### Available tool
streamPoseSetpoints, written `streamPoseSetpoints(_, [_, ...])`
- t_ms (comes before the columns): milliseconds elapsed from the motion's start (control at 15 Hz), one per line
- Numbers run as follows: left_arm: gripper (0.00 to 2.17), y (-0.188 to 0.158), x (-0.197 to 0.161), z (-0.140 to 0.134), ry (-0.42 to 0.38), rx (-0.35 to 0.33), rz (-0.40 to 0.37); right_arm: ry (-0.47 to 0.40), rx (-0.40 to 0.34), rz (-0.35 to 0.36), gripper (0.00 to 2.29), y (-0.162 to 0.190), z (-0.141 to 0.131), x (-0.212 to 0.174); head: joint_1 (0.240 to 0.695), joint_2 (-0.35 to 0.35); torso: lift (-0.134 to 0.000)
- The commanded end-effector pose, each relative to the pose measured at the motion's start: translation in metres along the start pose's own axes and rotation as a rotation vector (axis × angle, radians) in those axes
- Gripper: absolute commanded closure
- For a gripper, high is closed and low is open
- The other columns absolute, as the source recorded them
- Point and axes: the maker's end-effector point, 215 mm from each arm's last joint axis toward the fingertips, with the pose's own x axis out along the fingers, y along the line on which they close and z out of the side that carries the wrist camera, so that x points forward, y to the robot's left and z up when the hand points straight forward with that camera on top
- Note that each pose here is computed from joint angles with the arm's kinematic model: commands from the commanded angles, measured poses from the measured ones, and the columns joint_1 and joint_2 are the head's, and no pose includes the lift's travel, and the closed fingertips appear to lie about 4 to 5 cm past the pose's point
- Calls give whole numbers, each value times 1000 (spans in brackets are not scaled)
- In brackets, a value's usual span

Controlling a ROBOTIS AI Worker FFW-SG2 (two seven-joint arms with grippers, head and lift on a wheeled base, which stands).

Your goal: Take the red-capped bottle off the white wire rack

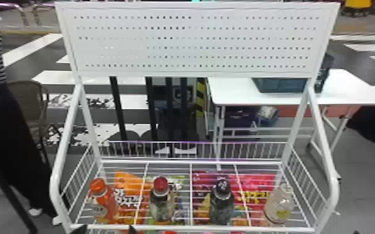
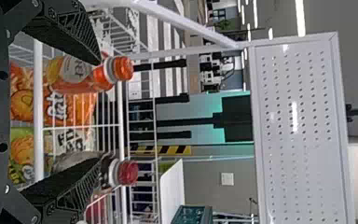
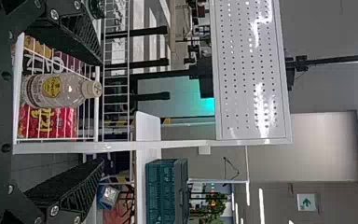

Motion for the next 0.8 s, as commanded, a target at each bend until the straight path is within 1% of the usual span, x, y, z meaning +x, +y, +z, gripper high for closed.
streamPoseSetpoints(0, [161,-28,5,-23,32,-5,-46,1,0,0,154,0,0,0,499,0,0])
streamPoseSetpoints(67, [161,-39,8,-30,31,-13,-65,3,0,2,154,0,-1,-1,499,0,0])
streamPoseSetpoints(200, [157,-54,14,-29,-14,-58,-76,2,-2,4,154,1,0,-1,499,0,0])
streamPoseSetpoints(267, [157,-62,21,-34,-14,-72,-80,4,0,5,154,2,-1,-1,499,0,0])
streamPoseSetpoints(333, [157,-67,28,-40,-16,-74,-71,4,-1,7,154,3,-1,-1,499,0,0])
streamPoseSetpoints(400, [124,-72,32,-37,-51,-92,-59,5,0,8,154,4,-1,-1,499,0,0])
streamPoseSetpoints(467, [90,-76,38,-38,-68,-98,-62,6,1,8,154,4,-2,-1,499,0,0])
streamPoseSetpoints(733, [-2,-94,58,-55,-60,-101,-76,4,2,15,154,8,-2,-1,499,0,0])
